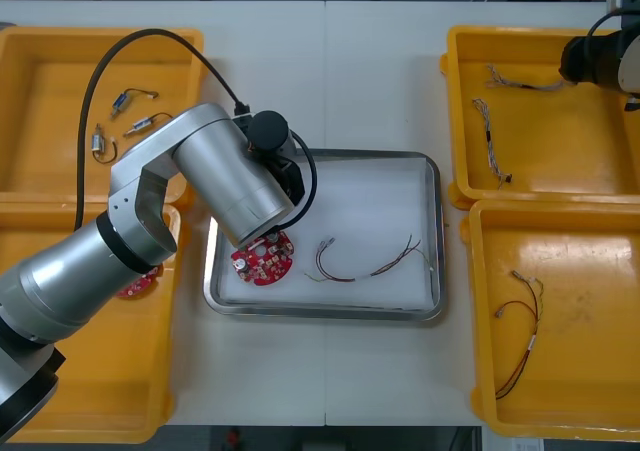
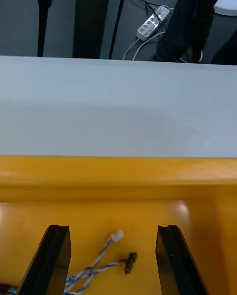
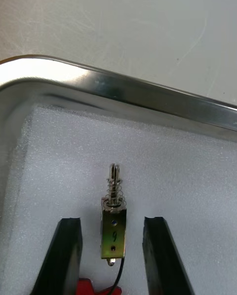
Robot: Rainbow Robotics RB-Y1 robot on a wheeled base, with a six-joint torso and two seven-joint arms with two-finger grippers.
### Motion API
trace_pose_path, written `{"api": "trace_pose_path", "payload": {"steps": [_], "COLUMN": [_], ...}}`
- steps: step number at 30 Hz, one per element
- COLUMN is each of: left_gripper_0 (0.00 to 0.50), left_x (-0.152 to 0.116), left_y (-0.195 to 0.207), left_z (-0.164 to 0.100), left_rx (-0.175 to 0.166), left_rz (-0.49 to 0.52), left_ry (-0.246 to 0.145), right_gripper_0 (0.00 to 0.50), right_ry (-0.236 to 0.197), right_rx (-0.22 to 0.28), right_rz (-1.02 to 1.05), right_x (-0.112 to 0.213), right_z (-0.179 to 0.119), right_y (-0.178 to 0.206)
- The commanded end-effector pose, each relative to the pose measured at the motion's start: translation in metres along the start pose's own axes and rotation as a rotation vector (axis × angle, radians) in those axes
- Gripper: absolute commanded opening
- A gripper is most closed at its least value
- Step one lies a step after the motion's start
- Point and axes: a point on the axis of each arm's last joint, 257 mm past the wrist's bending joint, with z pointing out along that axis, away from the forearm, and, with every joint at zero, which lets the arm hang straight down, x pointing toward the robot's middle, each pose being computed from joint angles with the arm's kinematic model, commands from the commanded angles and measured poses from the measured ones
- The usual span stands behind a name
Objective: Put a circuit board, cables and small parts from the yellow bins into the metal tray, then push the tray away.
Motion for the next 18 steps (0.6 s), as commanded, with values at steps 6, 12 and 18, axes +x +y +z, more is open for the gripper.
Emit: {"api": "trace_pose_path", "payload": {"steps": [6, 12, 18], "left_gripper_0": [0.5, 0.5, 0.5], "left_x": [-0.005, -0.019, -0.032], "left_y": [-0.003, -0.003, 0.003], "left_z": [-0.003, -0.024, -0.065], "left_rx": [0.007, 0.02, 0.04], "left_rz": [-0.059, -0.071, -0.076], "left_ry": [-0.042, -0.07, -0.063], "right_gripper_0": [0.5, 0.5, 0.5], "right_ry": [-0.079, -0.072, -0.053], "right_rx": [-0.039, -0.034, -0.035], "right_rz": [0.117, 0.164, 0.236], "right_x": [-0.006, 0.007, 0.022], "right_z": [0.007, 0.008, 0.01], "right_y": [0.028, 0.021, 0.021]}}
